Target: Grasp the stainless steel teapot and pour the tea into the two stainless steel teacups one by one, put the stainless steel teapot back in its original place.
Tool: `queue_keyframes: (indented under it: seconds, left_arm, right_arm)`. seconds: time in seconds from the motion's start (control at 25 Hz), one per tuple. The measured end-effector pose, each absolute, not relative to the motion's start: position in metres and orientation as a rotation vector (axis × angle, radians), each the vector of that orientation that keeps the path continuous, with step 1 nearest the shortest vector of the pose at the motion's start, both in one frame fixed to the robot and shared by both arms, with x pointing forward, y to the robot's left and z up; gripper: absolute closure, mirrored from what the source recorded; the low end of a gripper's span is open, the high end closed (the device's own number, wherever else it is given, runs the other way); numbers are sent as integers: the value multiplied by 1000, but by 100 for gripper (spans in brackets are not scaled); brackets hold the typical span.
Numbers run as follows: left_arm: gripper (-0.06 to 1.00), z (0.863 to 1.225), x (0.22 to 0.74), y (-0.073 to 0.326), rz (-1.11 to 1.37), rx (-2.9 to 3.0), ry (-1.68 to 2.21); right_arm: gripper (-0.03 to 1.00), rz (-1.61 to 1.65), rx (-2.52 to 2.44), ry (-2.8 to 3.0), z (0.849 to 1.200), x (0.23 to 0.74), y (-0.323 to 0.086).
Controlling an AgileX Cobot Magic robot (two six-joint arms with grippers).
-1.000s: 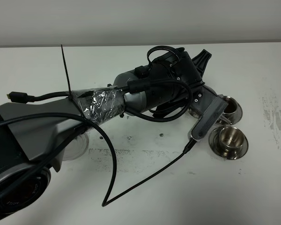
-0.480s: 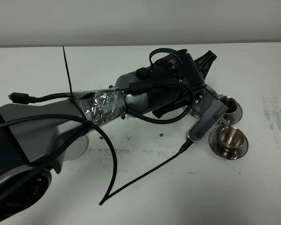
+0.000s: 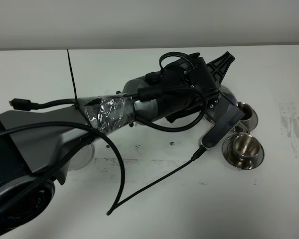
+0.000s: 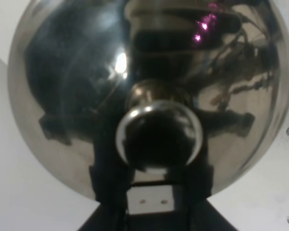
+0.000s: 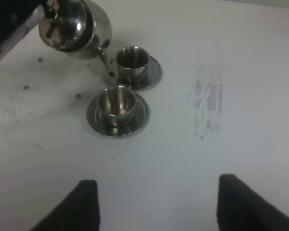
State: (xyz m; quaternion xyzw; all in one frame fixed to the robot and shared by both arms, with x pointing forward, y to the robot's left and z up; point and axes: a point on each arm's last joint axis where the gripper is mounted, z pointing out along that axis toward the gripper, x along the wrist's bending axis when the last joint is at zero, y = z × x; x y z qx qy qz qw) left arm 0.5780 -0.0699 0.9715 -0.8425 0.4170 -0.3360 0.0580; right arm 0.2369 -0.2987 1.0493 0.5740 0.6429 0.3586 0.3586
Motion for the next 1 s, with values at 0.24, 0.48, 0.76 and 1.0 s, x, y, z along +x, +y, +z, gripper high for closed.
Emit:
queue_keyframes:
  seconds: [0.24, 0.48, 0.76, 1.0]
  left_arm:
    - [75, 972, 578, -70, -1017, -2546, 1274]
    - [75, 972, 576, -72, -1016, -2525, 1303]
    - [75, 972, 575, -73, -1013, -2500, 1335]
    - [75, 972, 576, -73, -1020, -2466, 1367]
  right_arm:
    - [46, 925, 1481, 1659, 1049, 237, -299]
    - [46, 925, 1481, 1659, 1049, 237, -299]
    - [46, 925, 1481, 1659, 1049, 237, -299]
    - [46, 925, 1481, 1659, 1049, 237, -299]
